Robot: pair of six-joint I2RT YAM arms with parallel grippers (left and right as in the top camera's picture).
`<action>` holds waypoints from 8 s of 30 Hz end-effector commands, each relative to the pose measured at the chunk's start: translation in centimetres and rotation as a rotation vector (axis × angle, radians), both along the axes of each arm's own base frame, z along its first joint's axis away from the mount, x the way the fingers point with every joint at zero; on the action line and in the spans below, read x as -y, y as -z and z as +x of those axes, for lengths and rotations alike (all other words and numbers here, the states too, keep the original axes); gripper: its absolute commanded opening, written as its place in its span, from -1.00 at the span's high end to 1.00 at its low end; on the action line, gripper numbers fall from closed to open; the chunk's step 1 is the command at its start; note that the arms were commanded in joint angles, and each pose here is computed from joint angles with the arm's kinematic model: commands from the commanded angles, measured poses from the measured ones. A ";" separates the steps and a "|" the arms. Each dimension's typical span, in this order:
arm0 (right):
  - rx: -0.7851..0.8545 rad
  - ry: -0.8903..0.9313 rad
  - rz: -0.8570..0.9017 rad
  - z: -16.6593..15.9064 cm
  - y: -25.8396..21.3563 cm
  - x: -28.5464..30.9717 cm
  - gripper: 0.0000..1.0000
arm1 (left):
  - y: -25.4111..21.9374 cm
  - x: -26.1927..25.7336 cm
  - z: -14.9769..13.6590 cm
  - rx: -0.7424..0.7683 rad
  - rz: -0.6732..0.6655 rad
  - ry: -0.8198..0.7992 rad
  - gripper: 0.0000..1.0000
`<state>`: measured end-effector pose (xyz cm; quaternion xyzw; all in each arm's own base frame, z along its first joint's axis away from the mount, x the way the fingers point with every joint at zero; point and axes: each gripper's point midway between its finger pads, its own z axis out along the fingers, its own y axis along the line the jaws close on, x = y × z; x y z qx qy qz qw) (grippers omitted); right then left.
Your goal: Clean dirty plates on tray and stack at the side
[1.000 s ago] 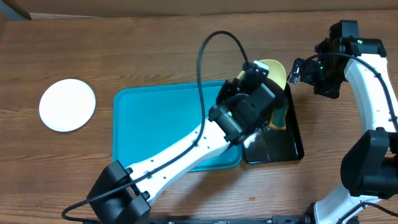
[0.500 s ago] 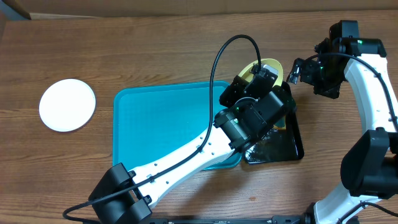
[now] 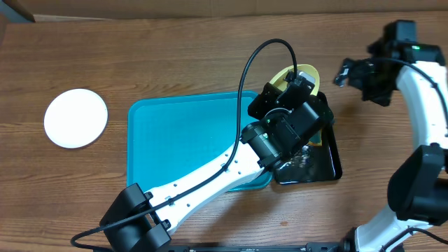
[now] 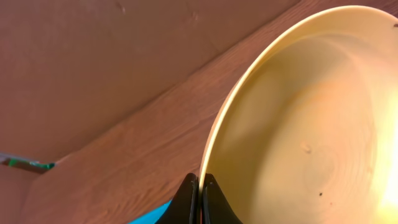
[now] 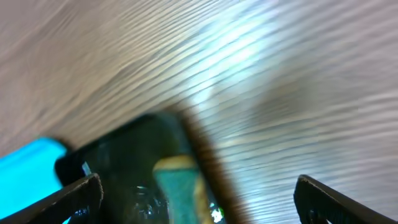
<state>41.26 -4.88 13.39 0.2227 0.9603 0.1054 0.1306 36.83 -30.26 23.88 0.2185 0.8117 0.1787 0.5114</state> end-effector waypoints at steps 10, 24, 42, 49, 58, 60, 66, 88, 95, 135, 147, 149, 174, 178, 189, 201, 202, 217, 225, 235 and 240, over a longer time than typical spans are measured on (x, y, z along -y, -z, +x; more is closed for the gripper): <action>0.019 0.322 0.052 -2.2 -0.9 10.0 -1.00 | -6.3 1.8 -1.6 0.203 0.090 0.006 0.92; 0.019 0.327 0.052 -2.2 -0.9 10.2 -1.00 | -7.7 2.5 -4.0 0.264 0.166 -0.021 0.92; 0.019 0.327 0.052 -2.2 -0.9 10.2 -1.00 | -7.4 2.7 -4.0 0.266 0.056 -0.037 0.92; 0.019 0.327 0.052 -2.2 -0.9 10.2 -1.00 | -4.7 2.3 -1.9 0.144 -0.026 0.020 0.91; 0.019 0.327 0.052 -2.2 -0.9 10.2 -1.00 | 0.0 -2.4 2.0 -0.348 -0.405 0.019 0.92; 0.019 0.327 0.052 -2.2 -0.9 10.2 -1.00 | -0.1 -4.7 3.2 -0.462 -0.538 -0.005 0.92; 0.019 0.327 0.052 -2.2 -0.9 10.2 -1.00 | 0.9 -19.1 6.9 -0.616 -0.847 -0.283 0.91; 0.019 0.327 0.052 -2.2 -0.9 10.2 -1.00 | 12.1 -57.9 -6.8 -0.331 -1.254 -1.327 0.91; 0.019 0.327 0.052 -2.2 -0.9 10.2 -1.00 | 12.1 -58.4 -6.5 -0.306 -1.217 -1.333 0.91; 0.019 0.327 0.052 -2.2 -0.9 10.2 -1.00 | 12.3 -57.6 -3.6 -0.279 -1.040 -1.321 -0.40; 0.019 0.327 0.052 -2.2 -0.9 10.2 -1.00 | 11.2 -48.5 1.8 -0.463 -1.223 -0.862 -0.99; 0.019 0.327 0.052 -2.2 -0.9 10.2 -1.00 | 11.1 -46.1 2.7 -0.503 -1.206 -0.787 -1.00; 0.019 0.327 0.052 -2.2 -0.9 10.2 -1.00 | 11.8 -23.0 5.2 -0.756 -0.877 -0.352 -1.00; 0.019 0.327 0.052 -2.2 -0.9 10.2 -1.00 | 11.8 -22.5 5.2 -0.760 -0.873 -0.341 -1.00; 0.040 0.326 0.046 -2.4 -1.8 10.1 -1.00 | 11.8 -22.5 5.2 -0.760 -0.873 -0.342 -0.99; 0.324 0.247 -0.032 -4.1 -13.1 6.3 -1.00 | 11.8 -22.5 5.2 -0.760 -0.873 -0.343 -0.99; 0.353 0.225 -0.037 -4.3 -14.2 5.4 -1.00 | 11.8 -22.5 5.2 -0.760 -0.873 -0.342 -1.00; 0.821 -0.199 0.015 -14.6 -28.8 -10.2 -1.00 | 11.8 -22.5 5.2 -0.760 -0.873 -0.343 -1.00; 1.046 -0.224 -0.129 -21.6 -33.1 -8.8 -1.00 | 11.8 -22.5 5.2 -0.760 -0.873 -0.343 -1.00; 1.434 -0.267 -0.332 -28.3 -35.5 -7.9 -1.00 | 11.8 -22.5 5.2 -0.760 -0.873 -0.342 -1.00; 1.569 -0.228 -0.389 -28.1 -32.8 -7.6 -1.00 | 11.8 -22.5 5.2 -0.760 -0.873 -0.343 -1.00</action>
